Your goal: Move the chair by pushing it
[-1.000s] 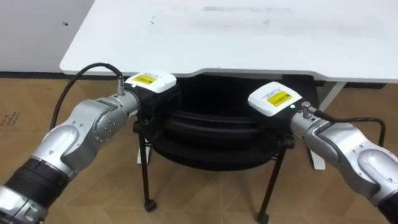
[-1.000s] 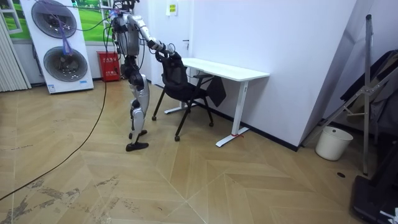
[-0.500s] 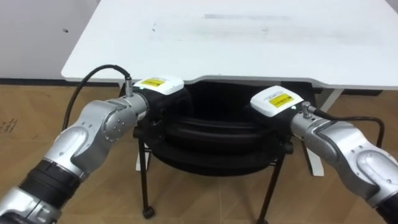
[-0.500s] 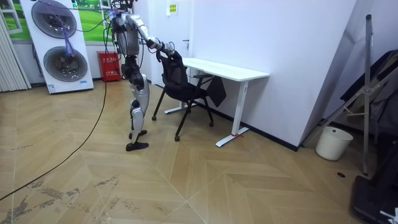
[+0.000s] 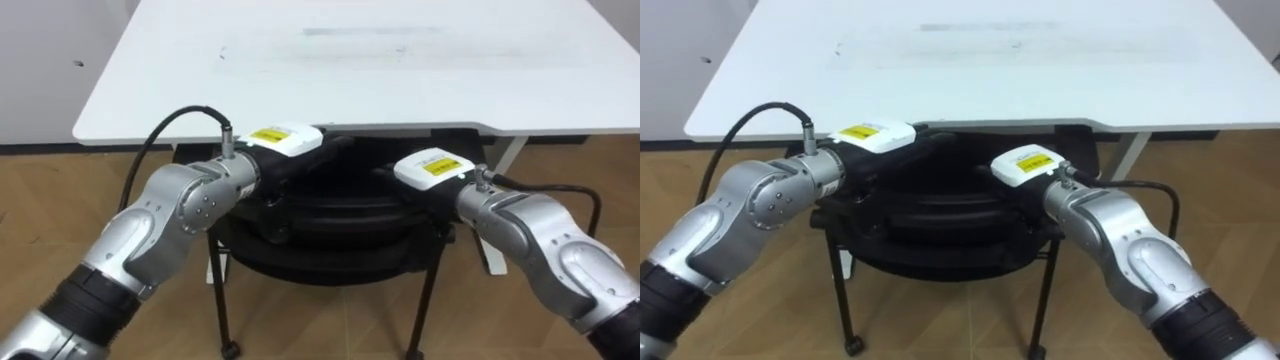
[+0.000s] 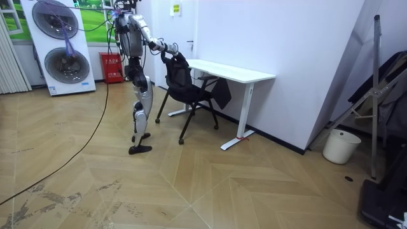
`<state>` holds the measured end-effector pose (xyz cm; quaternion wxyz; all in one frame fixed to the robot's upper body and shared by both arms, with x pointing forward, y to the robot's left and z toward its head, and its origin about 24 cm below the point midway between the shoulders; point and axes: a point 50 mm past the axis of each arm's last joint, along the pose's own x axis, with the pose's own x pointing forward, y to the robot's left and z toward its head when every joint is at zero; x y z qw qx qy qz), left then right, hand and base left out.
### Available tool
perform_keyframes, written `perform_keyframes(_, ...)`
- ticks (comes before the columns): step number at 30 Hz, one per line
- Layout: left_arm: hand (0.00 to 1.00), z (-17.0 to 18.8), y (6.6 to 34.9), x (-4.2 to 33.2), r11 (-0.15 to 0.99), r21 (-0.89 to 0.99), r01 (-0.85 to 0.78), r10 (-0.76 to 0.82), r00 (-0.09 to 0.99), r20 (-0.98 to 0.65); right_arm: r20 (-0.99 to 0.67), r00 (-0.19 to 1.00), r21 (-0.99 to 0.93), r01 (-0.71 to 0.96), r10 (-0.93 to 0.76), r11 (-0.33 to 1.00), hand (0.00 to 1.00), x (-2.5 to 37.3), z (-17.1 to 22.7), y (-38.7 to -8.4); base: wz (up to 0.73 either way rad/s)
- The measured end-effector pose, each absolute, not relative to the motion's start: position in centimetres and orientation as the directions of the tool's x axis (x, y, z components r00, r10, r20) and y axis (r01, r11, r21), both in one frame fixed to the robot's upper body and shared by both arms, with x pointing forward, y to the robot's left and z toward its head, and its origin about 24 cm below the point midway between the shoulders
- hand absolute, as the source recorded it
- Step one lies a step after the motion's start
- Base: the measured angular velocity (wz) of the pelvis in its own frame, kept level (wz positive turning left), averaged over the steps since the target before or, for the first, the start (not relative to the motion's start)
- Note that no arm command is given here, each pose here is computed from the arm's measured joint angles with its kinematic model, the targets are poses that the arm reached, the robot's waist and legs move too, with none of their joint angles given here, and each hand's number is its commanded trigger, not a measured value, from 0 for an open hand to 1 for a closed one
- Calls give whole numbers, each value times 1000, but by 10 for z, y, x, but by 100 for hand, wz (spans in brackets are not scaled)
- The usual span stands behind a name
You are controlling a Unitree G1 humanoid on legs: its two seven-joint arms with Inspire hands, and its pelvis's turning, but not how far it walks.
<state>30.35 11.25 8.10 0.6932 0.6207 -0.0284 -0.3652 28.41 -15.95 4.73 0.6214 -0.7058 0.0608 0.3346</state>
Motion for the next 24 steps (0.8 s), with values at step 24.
perform_keyframes(24,0,292,409,107,-44,336,-941,329,304,894,886,410,-399,912,-217,92,0,144,304,-378,3)
